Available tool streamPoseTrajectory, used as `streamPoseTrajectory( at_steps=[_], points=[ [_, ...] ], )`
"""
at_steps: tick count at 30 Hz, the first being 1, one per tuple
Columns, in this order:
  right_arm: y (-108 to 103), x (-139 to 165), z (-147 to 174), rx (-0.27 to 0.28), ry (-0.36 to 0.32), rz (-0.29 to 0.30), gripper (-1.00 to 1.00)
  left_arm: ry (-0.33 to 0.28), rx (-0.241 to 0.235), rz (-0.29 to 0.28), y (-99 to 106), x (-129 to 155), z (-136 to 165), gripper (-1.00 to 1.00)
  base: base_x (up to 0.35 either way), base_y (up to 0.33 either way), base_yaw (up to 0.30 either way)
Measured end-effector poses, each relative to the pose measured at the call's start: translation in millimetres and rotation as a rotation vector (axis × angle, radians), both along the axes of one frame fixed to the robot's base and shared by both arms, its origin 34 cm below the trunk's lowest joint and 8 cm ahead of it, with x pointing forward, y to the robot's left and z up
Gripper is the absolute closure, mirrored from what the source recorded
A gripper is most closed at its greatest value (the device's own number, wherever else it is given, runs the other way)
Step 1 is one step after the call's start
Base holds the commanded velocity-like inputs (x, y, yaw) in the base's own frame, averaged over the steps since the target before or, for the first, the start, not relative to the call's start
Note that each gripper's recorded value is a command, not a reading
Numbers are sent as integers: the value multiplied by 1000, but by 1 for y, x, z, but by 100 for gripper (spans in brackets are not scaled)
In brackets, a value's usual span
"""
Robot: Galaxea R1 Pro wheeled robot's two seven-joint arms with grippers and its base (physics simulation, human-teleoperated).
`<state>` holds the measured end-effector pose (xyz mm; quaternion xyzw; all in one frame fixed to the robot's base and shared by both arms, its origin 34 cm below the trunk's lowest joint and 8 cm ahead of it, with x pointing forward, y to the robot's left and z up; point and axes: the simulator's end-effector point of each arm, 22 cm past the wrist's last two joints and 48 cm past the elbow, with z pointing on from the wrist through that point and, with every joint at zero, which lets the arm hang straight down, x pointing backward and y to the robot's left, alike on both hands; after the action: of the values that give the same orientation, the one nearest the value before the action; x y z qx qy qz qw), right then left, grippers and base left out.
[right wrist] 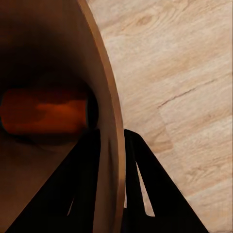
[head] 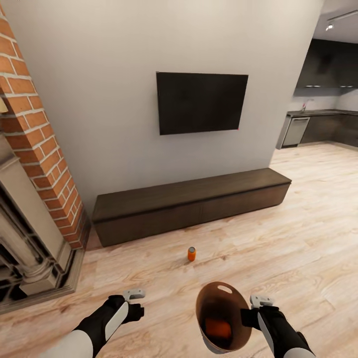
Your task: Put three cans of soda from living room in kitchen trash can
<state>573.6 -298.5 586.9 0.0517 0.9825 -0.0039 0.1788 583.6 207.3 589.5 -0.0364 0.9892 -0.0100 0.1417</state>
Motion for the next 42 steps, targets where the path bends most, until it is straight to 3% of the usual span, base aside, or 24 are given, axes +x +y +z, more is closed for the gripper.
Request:
streamPoseTrajectory(
  at_steps=[14, 23, 30, 42],
  points=[
    [1, 0, 0, 3, -1, 2, 100, 0, 0, 0, 0, 0, 0, -100, -63, 341, -26],
    [13, 1, 0, 56, -5, 21, 100, 1, 0, 0, 0, 0, 0, -100, -2, 350, -67],
    [14, 1, 0, 61, -5, 24, 100, 2, 0, 0, 0, 0, -1, -100, 0, 350, -22],
    [14, 1, 0, 62, -5, 25, 100, 2, 0, -1, 0, -1, -1, -100, 12, 350, -244]
  ],
)
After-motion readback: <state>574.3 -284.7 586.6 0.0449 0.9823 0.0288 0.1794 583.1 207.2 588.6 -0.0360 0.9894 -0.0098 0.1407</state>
